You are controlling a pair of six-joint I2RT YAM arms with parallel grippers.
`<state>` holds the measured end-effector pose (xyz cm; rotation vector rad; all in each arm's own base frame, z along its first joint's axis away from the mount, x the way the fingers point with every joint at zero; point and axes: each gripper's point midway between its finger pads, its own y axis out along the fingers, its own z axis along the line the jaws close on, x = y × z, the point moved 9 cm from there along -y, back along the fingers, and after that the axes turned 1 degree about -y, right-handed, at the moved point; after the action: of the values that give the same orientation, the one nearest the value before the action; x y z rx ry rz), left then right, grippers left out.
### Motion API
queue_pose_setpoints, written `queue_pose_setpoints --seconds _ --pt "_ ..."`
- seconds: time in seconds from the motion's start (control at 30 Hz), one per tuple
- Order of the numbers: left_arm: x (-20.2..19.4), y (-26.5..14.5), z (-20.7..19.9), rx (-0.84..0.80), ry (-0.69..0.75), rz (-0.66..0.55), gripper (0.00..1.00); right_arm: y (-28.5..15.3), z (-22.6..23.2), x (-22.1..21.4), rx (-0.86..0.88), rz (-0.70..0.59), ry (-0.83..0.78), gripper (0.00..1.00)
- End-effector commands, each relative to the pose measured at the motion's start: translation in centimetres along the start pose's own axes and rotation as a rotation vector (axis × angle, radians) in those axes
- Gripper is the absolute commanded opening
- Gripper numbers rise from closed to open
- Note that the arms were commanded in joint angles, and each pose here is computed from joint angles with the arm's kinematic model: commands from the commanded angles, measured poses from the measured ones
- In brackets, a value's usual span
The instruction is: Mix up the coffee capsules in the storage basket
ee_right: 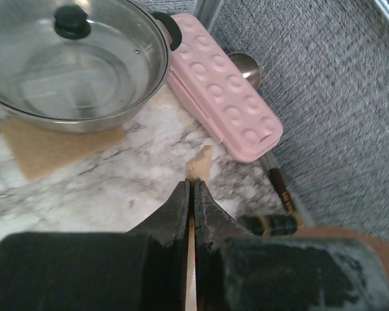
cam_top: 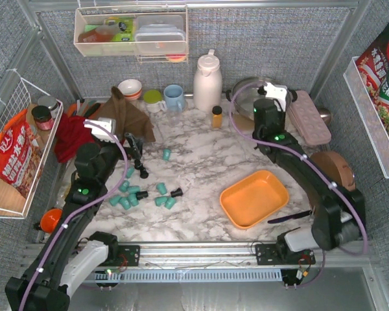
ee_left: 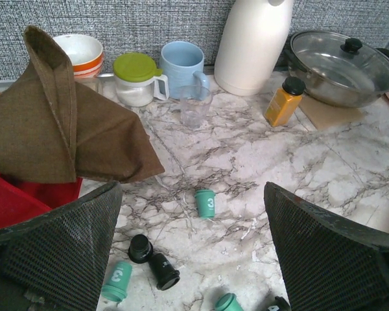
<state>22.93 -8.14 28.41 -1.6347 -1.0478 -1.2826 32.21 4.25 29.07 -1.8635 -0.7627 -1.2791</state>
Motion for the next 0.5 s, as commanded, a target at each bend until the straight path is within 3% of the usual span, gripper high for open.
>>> queue_pose_setpoints --seconds 0.0,0.2,0.43,0.47 --pt "0.8 -0.1 -0.1 0.001 0.010 -0.044 0.99 4.7 1.1 0.3 -0.071 -0.025 -0.250 0.00" --pt "1.1 -0.4 -0.1 0.004 0.015 -0.055 0.99 12.0 4.0 -3.3 -0.049 0.101 -0.610 0.00" --pt "1.2 -0.5 -0.1 0.002 0.015 -0.061 0.99 15.9 5.2 -8.6 0.095 0.178 -0.704 0.00" --pt "1.2 -0.5 -0.1 0.002 0.015 -0.060 0.99 16.3 5.1 -9.1 0.096 0.196 -0.702 0.03"
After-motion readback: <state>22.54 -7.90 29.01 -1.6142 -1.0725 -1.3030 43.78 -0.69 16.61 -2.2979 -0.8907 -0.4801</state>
